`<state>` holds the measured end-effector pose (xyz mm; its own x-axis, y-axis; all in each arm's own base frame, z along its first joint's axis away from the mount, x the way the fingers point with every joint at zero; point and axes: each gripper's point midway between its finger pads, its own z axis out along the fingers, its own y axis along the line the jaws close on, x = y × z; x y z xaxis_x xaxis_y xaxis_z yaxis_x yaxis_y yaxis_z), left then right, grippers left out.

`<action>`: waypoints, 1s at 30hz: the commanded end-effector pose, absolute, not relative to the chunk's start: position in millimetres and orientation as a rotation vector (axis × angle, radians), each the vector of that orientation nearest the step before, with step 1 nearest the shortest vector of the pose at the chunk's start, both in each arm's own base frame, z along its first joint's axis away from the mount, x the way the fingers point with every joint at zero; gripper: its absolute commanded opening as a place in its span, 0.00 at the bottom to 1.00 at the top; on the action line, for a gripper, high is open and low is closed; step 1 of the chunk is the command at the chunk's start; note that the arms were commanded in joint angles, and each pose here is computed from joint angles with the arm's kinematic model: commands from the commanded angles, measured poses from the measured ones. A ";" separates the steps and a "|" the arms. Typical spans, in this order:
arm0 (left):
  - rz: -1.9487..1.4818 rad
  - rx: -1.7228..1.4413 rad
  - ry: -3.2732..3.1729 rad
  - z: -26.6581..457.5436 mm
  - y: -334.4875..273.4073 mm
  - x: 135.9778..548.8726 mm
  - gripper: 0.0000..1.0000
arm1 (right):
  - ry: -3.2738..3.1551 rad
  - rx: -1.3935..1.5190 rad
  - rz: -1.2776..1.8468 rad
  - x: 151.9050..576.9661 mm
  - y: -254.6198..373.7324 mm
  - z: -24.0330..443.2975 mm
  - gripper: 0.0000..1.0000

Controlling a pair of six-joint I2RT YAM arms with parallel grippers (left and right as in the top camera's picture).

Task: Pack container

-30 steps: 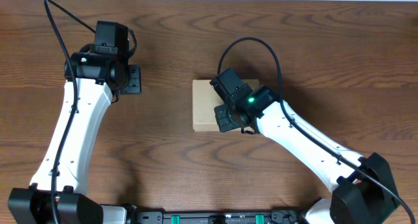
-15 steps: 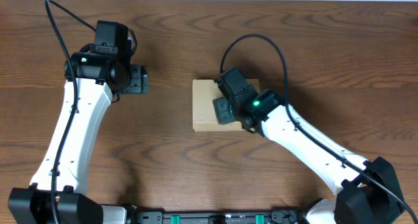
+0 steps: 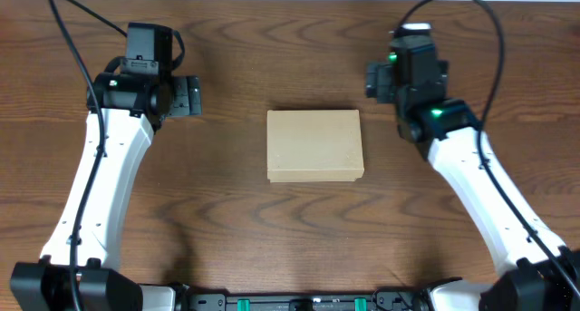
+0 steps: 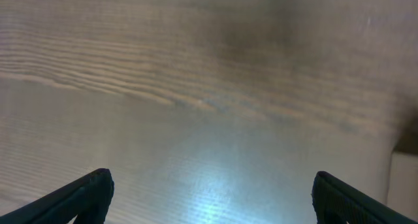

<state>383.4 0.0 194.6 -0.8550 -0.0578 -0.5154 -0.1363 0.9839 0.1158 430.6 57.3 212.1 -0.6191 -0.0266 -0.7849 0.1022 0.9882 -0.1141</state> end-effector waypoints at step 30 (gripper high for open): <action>-0.107 -0.117 2.019 215.0 -8.0 188.9 0.95 | 2.064 0.181 0.039 186.6 5.8 200.3 0.99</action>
